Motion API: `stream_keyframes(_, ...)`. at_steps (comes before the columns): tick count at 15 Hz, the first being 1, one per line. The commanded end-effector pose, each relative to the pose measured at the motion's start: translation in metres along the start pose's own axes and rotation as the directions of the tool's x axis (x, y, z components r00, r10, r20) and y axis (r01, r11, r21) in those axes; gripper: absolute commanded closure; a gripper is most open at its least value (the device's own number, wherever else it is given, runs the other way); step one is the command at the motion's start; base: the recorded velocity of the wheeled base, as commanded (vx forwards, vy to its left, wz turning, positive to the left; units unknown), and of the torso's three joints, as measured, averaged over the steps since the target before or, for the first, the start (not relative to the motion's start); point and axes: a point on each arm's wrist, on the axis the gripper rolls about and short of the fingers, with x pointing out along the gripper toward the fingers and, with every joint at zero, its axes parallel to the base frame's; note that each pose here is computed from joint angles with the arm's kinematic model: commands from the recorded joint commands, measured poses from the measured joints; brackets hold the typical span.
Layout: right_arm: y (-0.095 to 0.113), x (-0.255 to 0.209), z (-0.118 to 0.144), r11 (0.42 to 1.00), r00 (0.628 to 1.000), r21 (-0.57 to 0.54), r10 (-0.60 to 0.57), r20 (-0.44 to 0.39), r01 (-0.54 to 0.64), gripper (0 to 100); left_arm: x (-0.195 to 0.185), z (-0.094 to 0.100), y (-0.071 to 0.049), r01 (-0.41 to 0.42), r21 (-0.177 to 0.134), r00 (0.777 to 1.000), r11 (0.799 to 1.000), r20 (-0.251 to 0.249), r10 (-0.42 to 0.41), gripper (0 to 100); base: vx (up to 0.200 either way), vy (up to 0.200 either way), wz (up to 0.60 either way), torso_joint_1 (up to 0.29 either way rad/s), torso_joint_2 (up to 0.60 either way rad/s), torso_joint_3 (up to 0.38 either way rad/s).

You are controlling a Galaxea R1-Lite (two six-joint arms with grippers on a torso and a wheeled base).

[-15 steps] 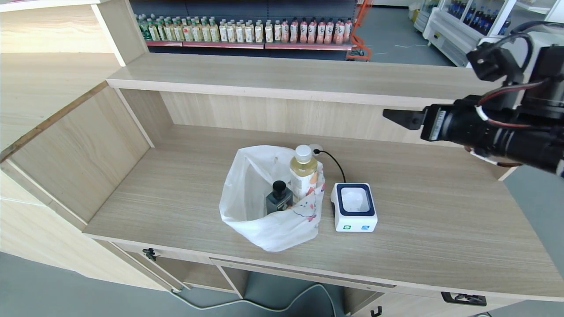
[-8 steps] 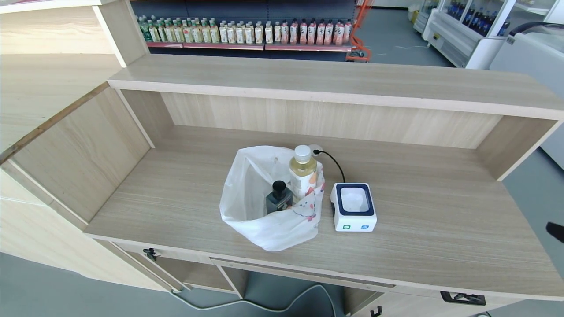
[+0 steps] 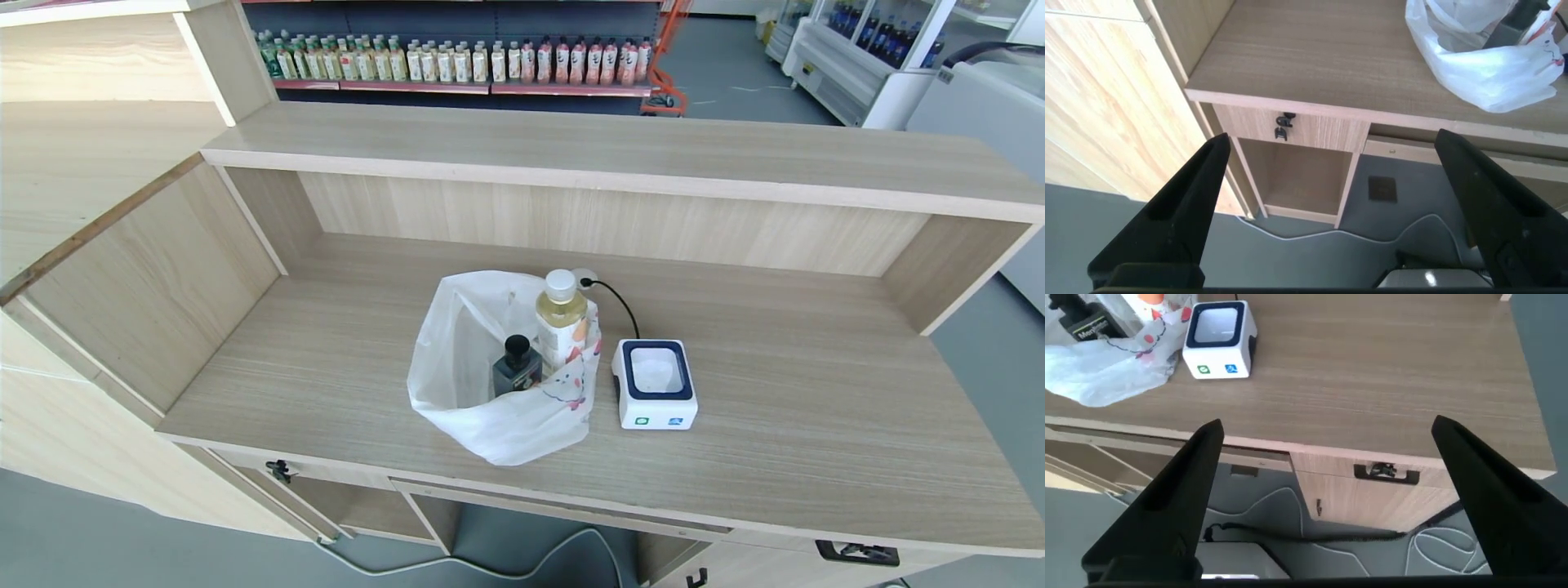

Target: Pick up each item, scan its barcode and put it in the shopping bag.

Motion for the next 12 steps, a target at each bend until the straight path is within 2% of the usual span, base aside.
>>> stream_keyframes(1,-0.0003,-0.0067,-0.0102,0.999,0.997,-0.027,0.035,0.07,-0.033,0,0.0,0.0,0.0,0.0,0.0,1.0,1.0,0.0,0.0,0,0.0,0.0,0.0,0.0,0.0,0.0)
stream_keyframes(2,-0.0002,-0.011,-0.0115,0.998,0.991,-0.039,0.055,0.12,-0.05,0,0.0,0.0,0.0,0.0,0.0,1.0,1.0,0.0,0.0,0,0.0,0.0,0.0,0.0,0.0,0.0)
stream_keyframes(12,-0.0005,-0.0109,-0.0118,0.999,0.992,-0.037,0.041,0.117,-0.037,0,0.0,0.0,0.0,0.0,0.0,1.0,1.0,0.0,0.0,0,0.0,0.0,0.0,0.0,0.0,0.0)
